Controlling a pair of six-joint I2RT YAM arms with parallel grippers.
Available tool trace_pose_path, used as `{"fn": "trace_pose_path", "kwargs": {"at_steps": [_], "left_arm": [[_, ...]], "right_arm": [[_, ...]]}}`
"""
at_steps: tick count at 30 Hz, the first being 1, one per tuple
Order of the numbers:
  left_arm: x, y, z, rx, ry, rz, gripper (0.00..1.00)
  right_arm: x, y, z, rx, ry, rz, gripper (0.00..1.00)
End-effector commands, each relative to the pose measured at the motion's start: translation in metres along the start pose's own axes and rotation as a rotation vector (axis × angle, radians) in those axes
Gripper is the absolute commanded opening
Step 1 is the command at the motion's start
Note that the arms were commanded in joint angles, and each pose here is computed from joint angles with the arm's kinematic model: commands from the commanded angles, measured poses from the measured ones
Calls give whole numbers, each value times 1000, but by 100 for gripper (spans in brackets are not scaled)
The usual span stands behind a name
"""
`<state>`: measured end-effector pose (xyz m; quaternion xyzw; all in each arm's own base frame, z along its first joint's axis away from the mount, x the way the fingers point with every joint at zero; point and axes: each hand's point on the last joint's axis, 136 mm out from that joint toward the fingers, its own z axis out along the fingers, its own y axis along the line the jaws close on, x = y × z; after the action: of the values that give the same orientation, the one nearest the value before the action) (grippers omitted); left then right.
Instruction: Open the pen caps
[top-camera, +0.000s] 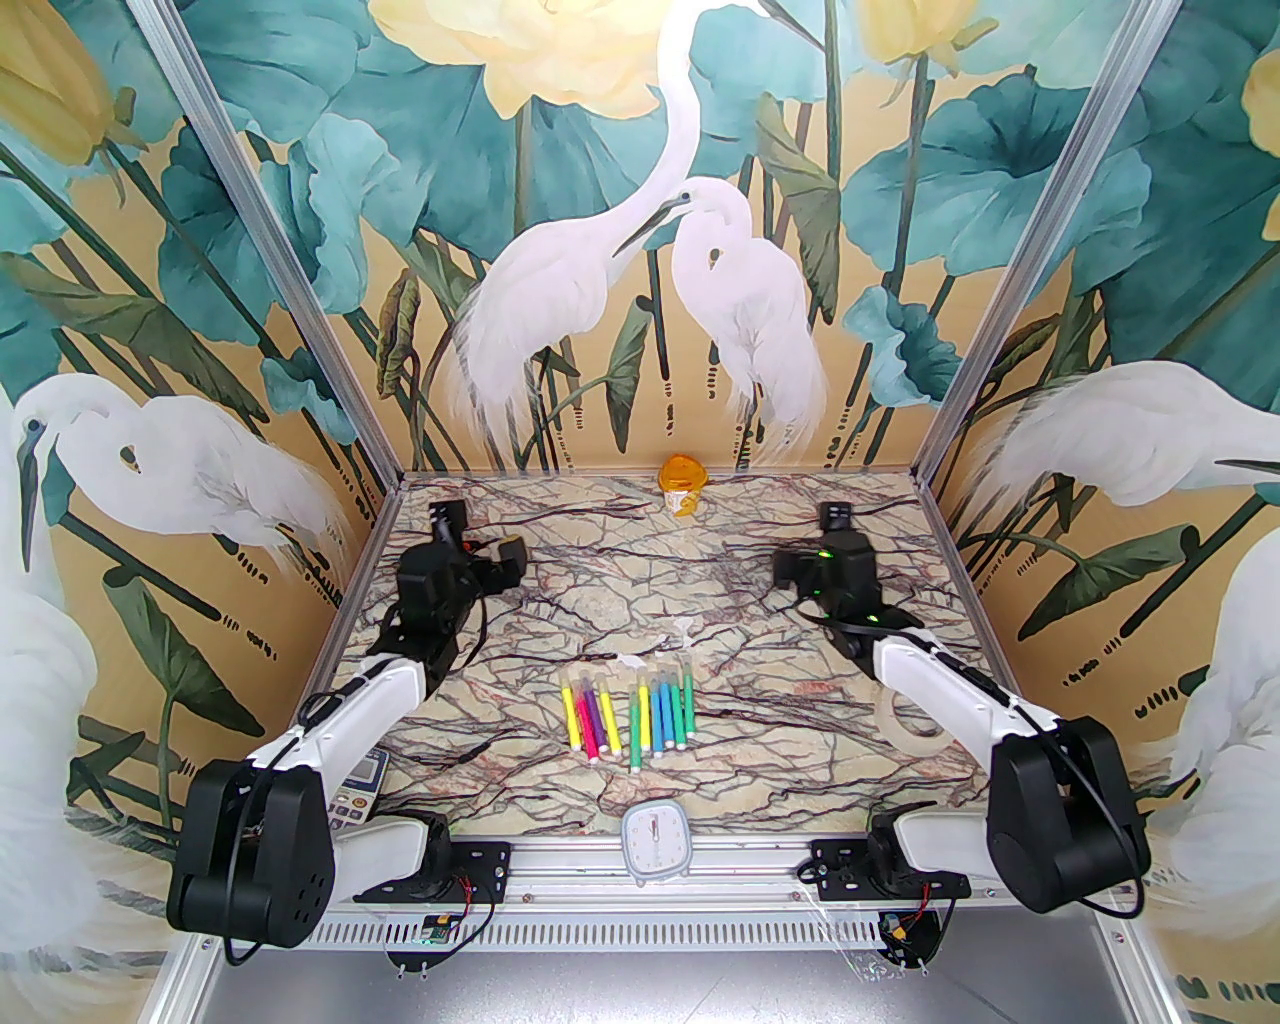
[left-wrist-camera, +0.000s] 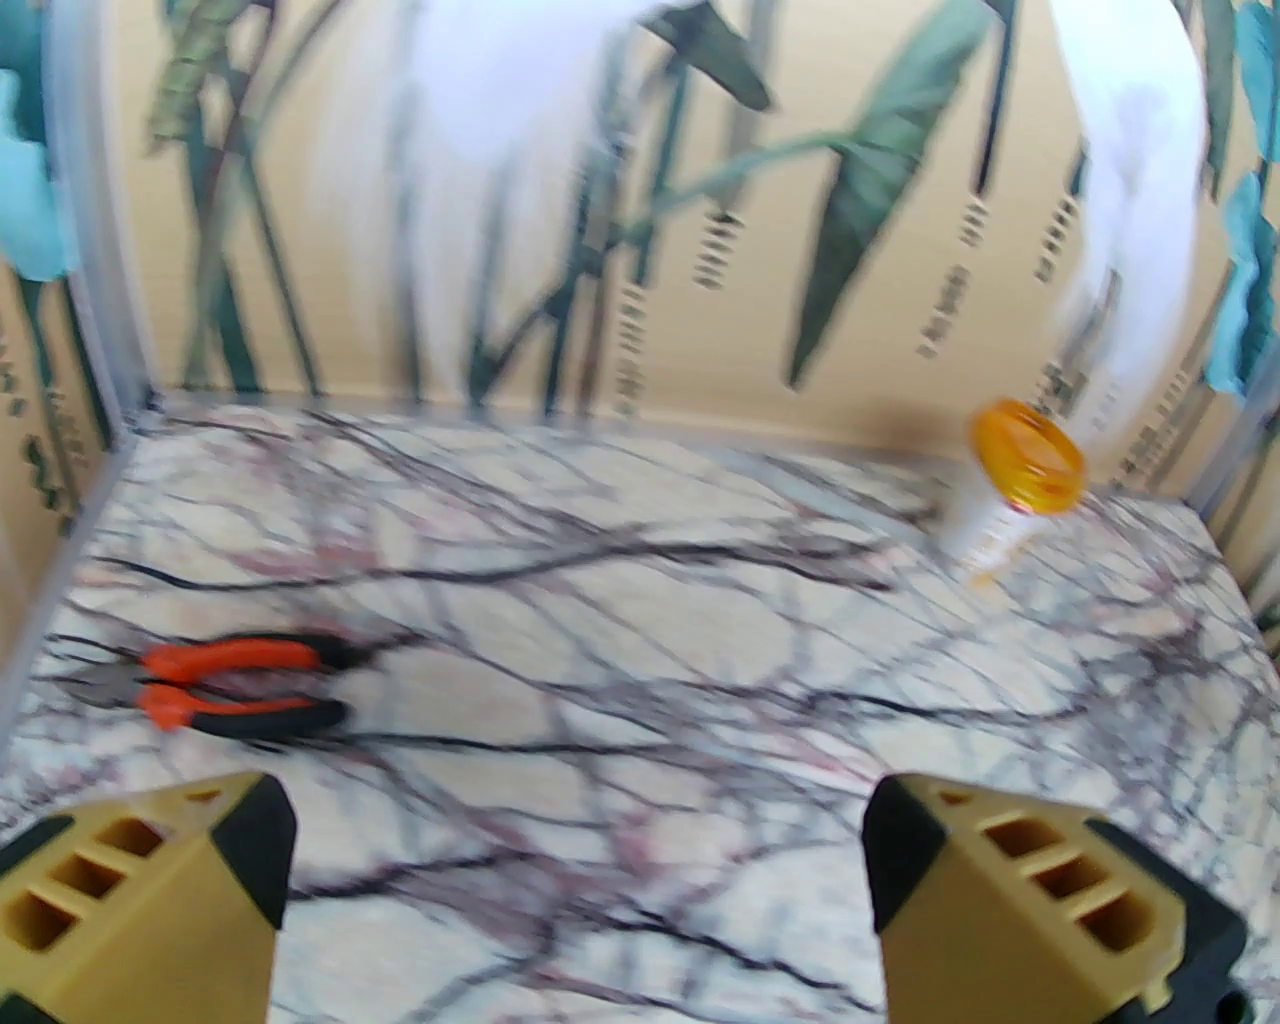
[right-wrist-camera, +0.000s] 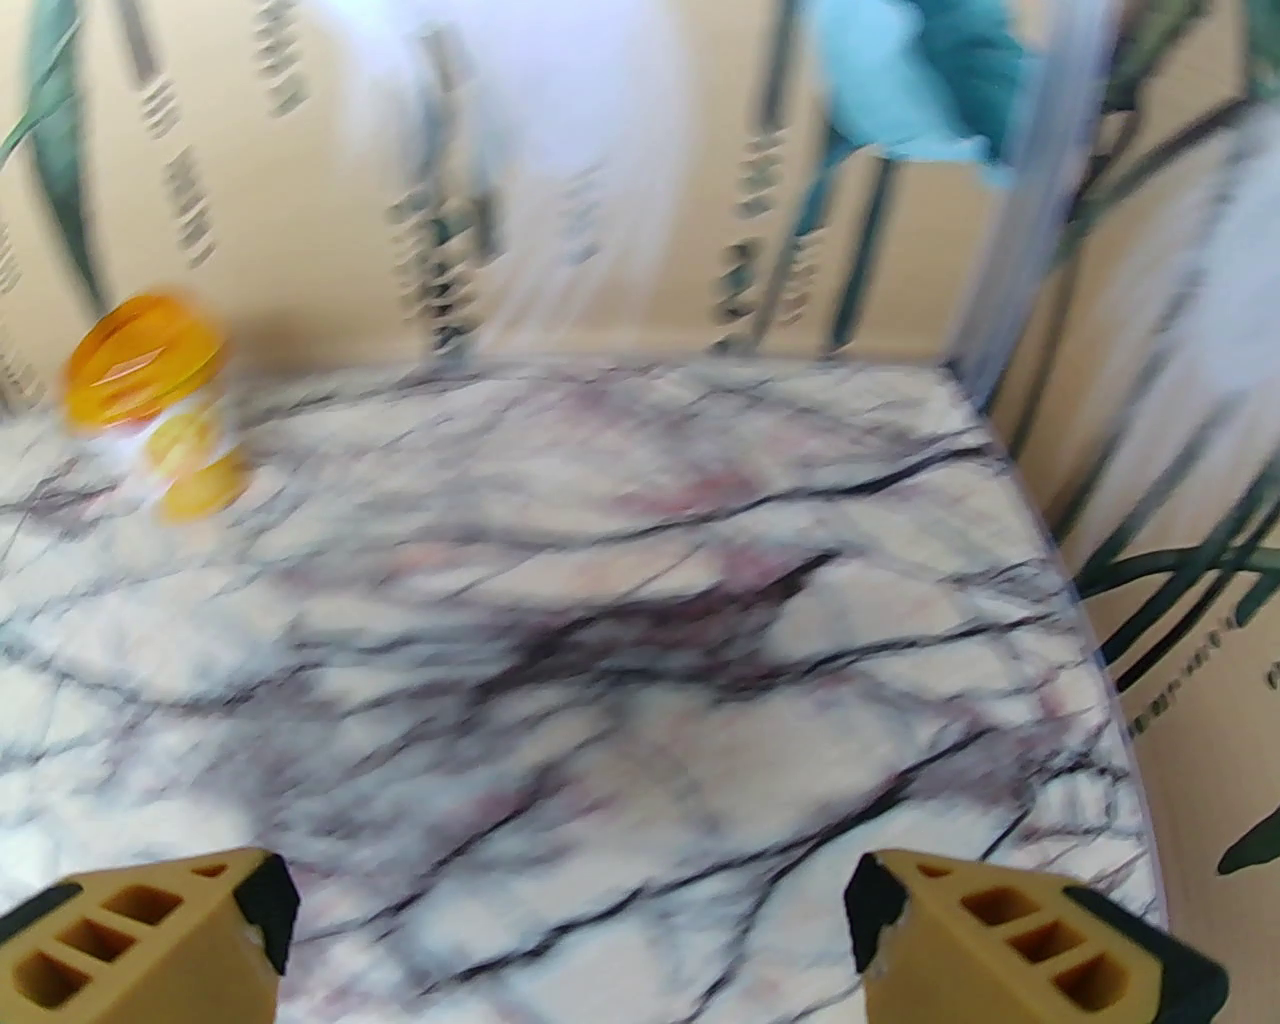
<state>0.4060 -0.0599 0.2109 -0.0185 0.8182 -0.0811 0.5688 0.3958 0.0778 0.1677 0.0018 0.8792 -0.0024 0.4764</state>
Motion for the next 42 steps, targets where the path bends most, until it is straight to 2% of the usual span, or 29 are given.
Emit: {"fn": "trace_pose_path", "kwargs": {"at_steps": [1,10,15,18,19,22,27,42], "left_arm": [[26,-9,-10,-12,175,-44,99],[51,-53,-24,122,336,-80,99],[56,-59,-24,149,356,-80,98],[56,-56,-22,129,337,-79,98],[57,-54,-21,121,334,-76,98],[59,-49,-19,100,324,-67,98],[64,-41,-17,58,310,-74,99],[65,-34,-19,32,263,-72,99]], "right_arm": [[38,17,-17,-48,233,29,95],[93,79,-52,-165,538,-67,87],[114,106,-69,-198,659,-99,83],[125,125,-74,-208,706,-132,83],[128,130,-75,-212,720,-137,79],[141,146,-76,-233,760,-152,74],[162,164,-73,-259,827,-130,58],[198,184,-64,-262,911,-147,47]]}}
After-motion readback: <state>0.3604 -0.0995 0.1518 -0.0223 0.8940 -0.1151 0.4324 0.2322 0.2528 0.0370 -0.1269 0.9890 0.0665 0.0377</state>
